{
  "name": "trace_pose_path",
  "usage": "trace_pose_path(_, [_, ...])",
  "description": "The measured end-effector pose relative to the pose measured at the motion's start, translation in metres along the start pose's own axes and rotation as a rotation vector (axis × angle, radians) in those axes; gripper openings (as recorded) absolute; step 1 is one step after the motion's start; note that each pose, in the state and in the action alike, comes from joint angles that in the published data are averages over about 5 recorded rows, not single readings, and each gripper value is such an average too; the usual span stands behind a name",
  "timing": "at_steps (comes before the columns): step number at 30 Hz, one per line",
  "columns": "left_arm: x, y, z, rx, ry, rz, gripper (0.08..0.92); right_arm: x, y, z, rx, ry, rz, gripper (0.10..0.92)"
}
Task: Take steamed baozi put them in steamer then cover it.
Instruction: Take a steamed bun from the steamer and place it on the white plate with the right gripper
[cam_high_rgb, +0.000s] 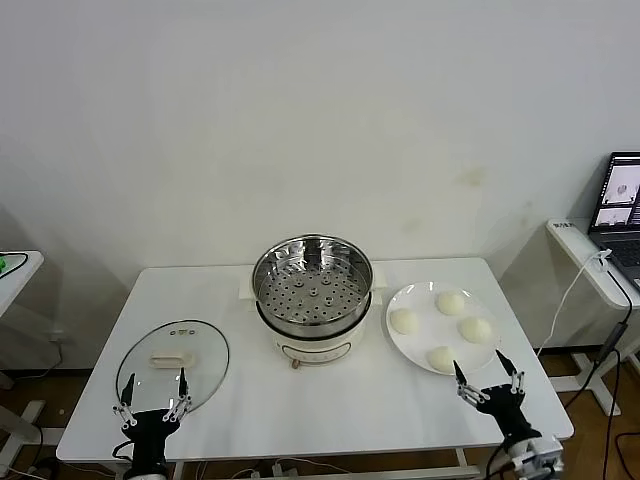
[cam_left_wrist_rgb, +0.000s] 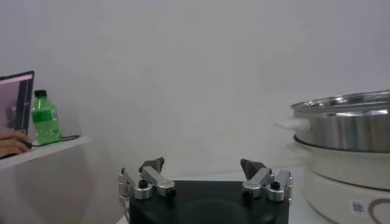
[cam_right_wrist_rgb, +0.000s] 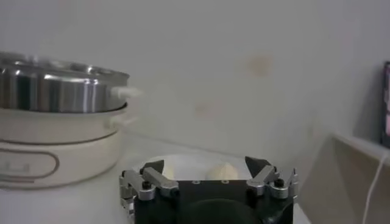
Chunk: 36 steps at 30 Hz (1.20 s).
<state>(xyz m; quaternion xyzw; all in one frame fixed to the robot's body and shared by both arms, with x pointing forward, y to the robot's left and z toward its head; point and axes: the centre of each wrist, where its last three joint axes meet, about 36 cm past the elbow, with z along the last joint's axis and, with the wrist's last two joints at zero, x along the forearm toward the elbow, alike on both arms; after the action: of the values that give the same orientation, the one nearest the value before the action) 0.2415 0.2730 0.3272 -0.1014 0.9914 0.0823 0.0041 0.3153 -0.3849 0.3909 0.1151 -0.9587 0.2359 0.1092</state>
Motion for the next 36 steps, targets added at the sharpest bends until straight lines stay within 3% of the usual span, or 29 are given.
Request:
trace_pose_path(7, [0.005,-0.004,-0.002,-0.005,-0.004,0.032,0.823,-0.031,-0.060,-0.030,0.253,0.104,-0.153,0.823])
trace_pose_path(18, [0.014,-0.010,-0.004,-0.023,-0.002,0.067,0.823,-0.125,-0.150,-0.108,0.610,0.242,-0.425,0.823])
trace_pose_path(29, [0.013,-0.013,-0.005,-0.033,-0.008,0.084,0.823,-0.232,-0.184,-0.154,0.737,0.400,-0.653,0.823])
trace_pose_path(36, [0.010,-0.012,-0.001,-0.035,-0.006,0.082,0.823,-0.283,-0.183,-0.157,0.758,0.529,-0.760,0.823])
